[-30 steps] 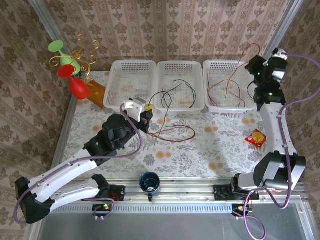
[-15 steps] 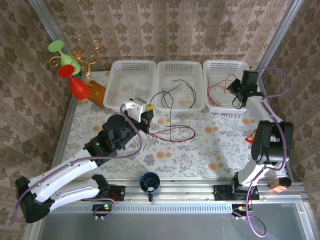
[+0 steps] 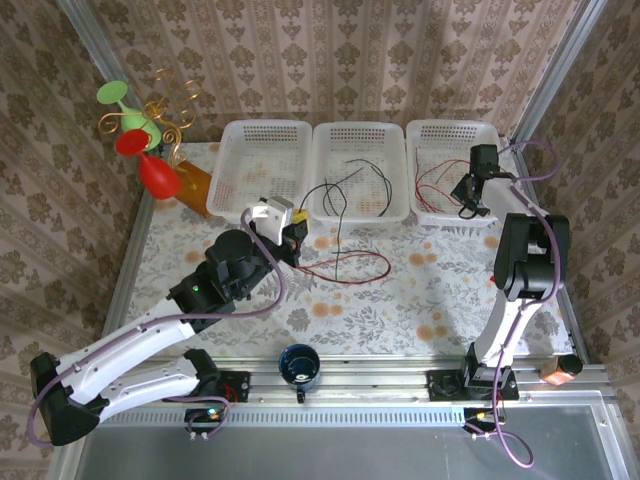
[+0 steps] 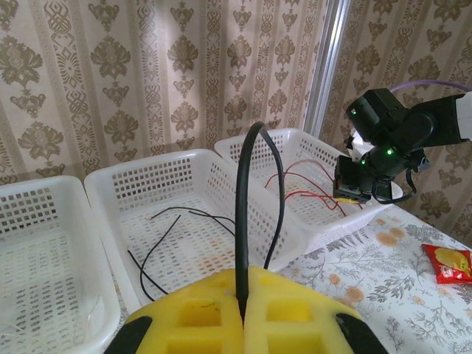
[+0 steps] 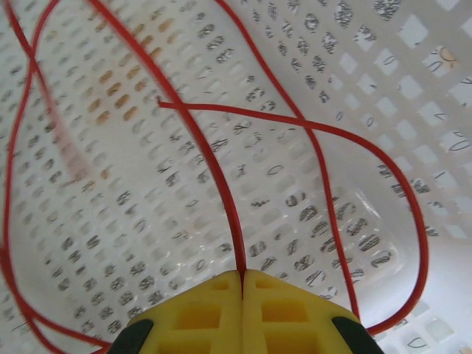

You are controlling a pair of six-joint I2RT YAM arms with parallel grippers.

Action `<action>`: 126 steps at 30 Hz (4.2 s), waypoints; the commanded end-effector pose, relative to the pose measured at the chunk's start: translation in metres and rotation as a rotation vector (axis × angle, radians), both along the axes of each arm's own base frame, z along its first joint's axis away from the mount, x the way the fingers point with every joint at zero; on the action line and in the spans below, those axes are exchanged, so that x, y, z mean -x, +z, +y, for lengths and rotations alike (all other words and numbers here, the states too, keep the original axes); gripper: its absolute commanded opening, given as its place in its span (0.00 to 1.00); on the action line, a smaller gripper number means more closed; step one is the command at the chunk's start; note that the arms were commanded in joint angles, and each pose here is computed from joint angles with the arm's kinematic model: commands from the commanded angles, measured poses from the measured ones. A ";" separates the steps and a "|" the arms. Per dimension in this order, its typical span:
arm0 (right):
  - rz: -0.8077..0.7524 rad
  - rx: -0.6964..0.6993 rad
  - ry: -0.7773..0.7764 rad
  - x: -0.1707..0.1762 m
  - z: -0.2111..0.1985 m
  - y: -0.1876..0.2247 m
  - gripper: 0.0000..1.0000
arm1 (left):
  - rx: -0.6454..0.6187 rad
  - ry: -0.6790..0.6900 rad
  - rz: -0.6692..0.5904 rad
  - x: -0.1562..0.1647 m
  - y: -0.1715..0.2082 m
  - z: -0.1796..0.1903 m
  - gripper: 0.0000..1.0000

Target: Untangle the cables

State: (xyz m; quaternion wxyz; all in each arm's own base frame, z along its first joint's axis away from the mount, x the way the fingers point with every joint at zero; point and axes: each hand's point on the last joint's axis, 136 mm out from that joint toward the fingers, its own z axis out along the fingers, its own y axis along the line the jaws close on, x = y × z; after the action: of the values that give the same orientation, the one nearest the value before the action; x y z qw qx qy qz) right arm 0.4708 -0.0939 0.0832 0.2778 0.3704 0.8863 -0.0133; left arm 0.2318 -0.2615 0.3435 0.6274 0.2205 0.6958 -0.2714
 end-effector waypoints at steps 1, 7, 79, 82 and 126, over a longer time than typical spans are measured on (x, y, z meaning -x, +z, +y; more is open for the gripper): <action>0.089 0.030 -0.052 0.009 -0.008 -0.011 0.00 | 0.036 0.002 -0.031 0.001 0.019 0.000 0.00; 0.137 0.037 -0.034 0.002 -0.009 -0.022 0.00 | 0.028 -0.001 -0.028 0.001 0.017 -0.001 0.00; -0.343 -0.118 0.241 0.171 0.087 0.180 0.66 | -0.083 0.005 0.498 -0.231 -0.154 -0.136 0.00; -0.352 -0.109 0.238 0.173 0.086 0.183 0.67 | -0.097 0.000 0.532 -0.236 -0.168 -0.143 0.00; -0.298 -0.201 0.310 0.178 0.112 0.167 0.66 | -0.206 0.218 0.477 -0.258 -0.134 -0.105 0.71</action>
State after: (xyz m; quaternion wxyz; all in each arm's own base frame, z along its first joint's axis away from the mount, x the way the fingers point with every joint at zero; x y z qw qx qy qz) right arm 0.2984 0.0066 0.2591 0.3848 0.2588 0.8724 0.1546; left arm 0.4916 -0.3687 0.1589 0.3958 0.1291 0.8947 -0.1619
